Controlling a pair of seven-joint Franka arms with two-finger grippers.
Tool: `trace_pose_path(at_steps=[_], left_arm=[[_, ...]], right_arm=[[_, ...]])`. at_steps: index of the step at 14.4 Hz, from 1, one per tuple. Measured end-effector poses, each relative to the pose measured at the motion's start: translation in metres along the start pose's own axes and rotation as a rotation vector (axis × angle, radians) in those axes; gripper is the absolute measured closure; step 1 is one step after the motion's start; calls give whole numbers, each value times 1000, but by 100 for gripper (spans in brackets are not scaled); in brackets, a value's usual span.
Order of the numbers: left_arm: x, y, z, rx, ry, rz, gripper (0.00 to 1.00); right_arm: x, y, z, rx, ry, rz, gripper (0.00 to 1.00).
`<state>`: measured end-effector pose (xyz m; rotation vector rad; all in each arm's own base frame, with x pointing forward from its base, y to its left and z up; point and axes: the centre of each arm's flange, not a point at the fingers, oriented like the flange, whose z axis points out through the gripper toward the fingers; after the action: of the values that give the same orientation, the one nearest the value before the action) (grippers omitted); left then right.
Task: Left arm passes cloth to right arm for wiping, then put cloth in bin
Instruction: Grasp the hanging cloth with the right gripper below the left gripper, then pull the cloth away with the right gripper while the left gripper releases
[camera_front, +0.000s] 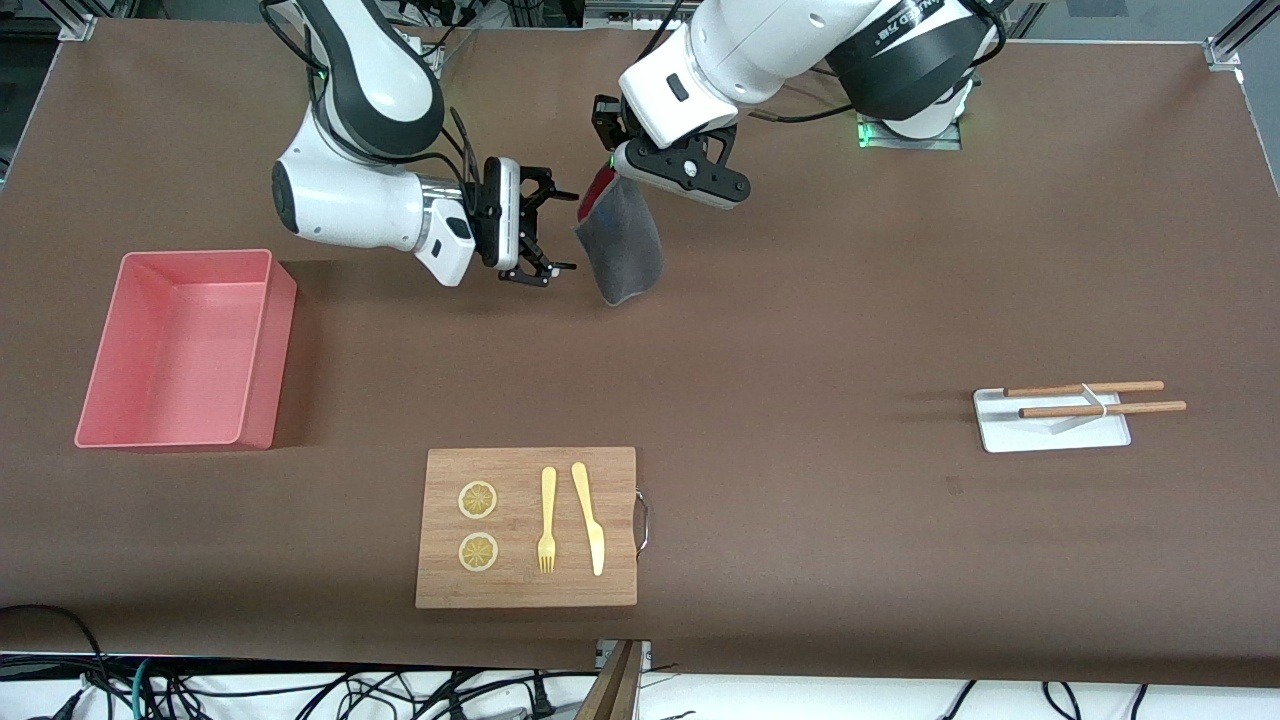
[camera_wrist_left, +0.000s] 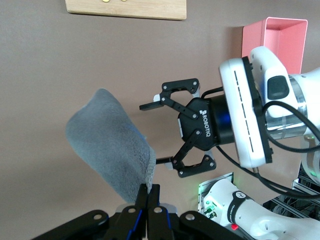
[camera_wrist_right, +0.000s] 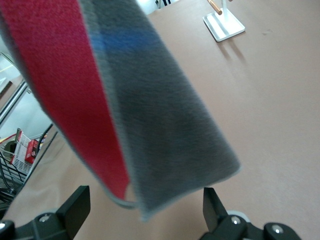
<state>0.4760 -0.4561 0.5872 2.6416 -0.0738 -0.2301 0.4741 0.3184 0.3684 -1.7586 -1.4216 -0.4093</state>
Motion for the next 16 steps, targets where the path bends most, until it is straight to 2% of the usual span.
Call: trace_pose_path(at_steps=[5, 7, 9, 10, 16], left_arm=[[-1, 1, 1, 0, -1, -49, 98], [-1, 2, -1, -3, 2, -66, 98], [-1, 3, -3, -8, 7, -71, 98], [-1, 4, -5, -10, 10, -72, 98], [-1, 5, -6, -13, 12, -73, 98]], right_arm=[[1, -3, 27, -13, -1, 9, 0], [2, -3, 35, -22, -4, 9, 4], [4, -1, 35, -30, -1, 5, 23], [5, 0, 34, -37, 1, 2, 37], [19, 6, 20, -67, 25, -19, 96]])
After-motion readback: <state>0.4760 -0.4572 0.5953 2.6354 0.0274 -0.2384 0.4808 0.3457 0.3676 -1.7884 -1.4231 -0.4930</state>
